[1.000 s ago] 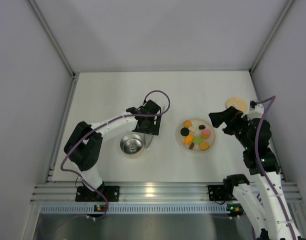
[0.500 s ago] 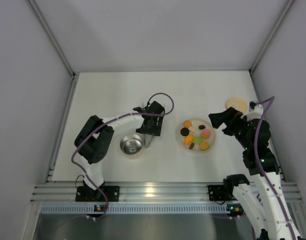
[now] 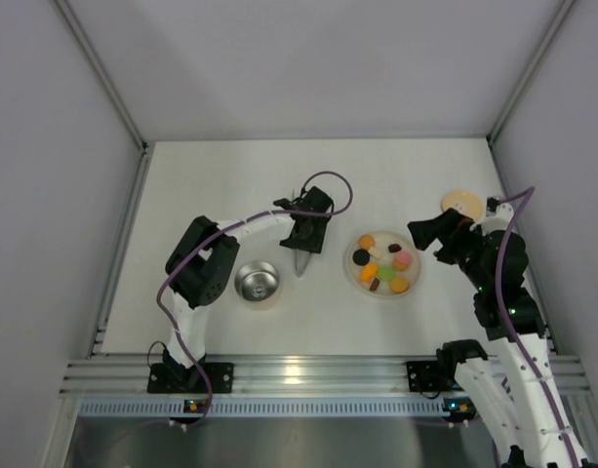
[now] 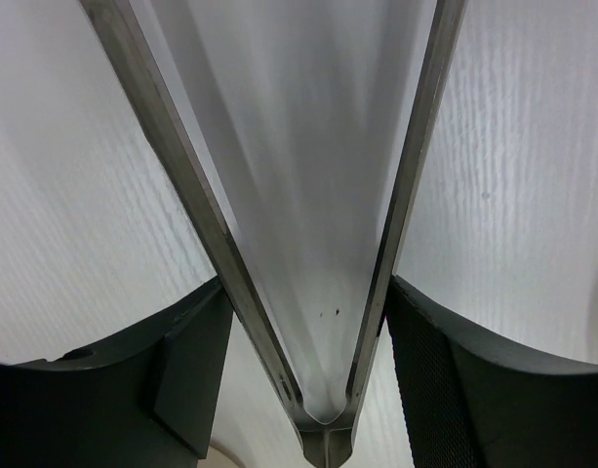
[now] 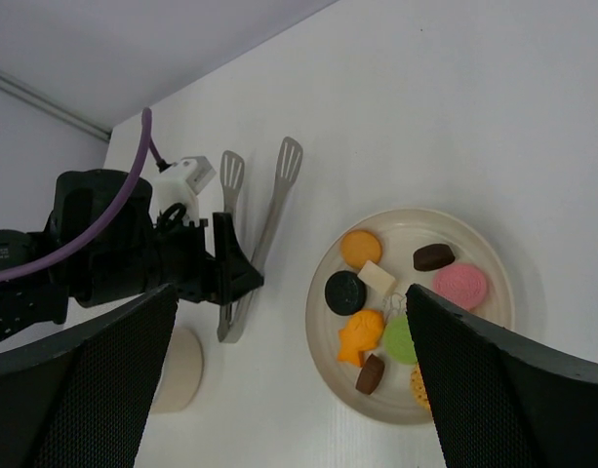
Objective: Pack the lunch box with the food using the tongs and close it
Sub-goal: Pick up the clamp at the center of the board, then pick up the fake food from the plate.
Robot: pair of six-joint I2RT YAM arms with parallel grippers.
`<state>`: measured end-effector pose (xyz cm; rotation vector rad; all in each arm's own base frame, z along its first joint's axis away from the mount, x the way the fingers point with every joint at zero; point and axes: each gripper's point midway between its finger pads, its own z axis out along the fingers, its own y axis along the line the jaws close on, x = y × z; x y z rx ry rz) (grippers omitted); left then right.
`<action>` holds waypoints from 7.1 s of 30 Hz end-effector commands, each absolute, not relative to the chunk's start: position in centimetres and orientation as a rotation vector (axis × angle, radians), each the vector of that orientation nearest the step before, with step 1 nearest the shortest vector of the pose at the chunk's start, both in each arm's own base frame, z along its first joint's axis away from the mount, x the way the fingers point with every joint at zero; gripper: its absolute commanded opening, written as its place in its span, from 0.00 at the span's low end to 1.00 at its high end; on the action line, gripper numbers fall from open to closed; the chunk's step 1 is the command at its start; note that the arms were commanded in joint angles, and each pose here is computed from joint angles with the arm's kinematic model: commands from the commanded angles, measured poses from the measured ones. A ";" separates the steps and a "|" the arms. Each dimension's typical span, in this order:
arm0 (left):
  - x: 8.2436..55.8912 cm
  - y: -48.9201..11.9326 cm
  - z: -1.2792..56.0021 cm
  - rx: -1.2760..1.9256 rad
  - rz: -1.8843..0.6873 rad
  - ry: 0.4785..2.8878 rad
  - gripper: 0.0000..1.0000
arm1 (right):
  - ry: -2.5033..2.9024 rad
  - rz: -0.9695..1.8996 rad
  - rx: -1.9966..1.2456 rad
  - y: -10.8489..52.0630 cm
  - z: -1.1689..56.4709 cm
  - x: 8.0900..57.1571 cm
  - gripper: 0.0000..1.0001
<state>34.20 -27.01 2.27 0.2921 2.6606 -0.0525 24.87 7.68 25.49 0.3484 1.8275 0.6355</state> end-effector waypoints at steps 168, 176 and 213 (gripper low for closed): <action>20.2 -45.9 14.5 0.807 -0.403 2.389 0.50 | 1.777 0.470 0.361 4.7 28.8 21.7 0.96; 20.2 -45.8 14.0 0.816 -0.387 2.403 0.49 | 1.778 0.476 0.358 4.8 28.9 21.7 0.96; 19.0 -41.3 19.1 0.741 -0.412 2.362 0.25 | 1.787 0.491 0.370 5.0 28.1 22.3 0.96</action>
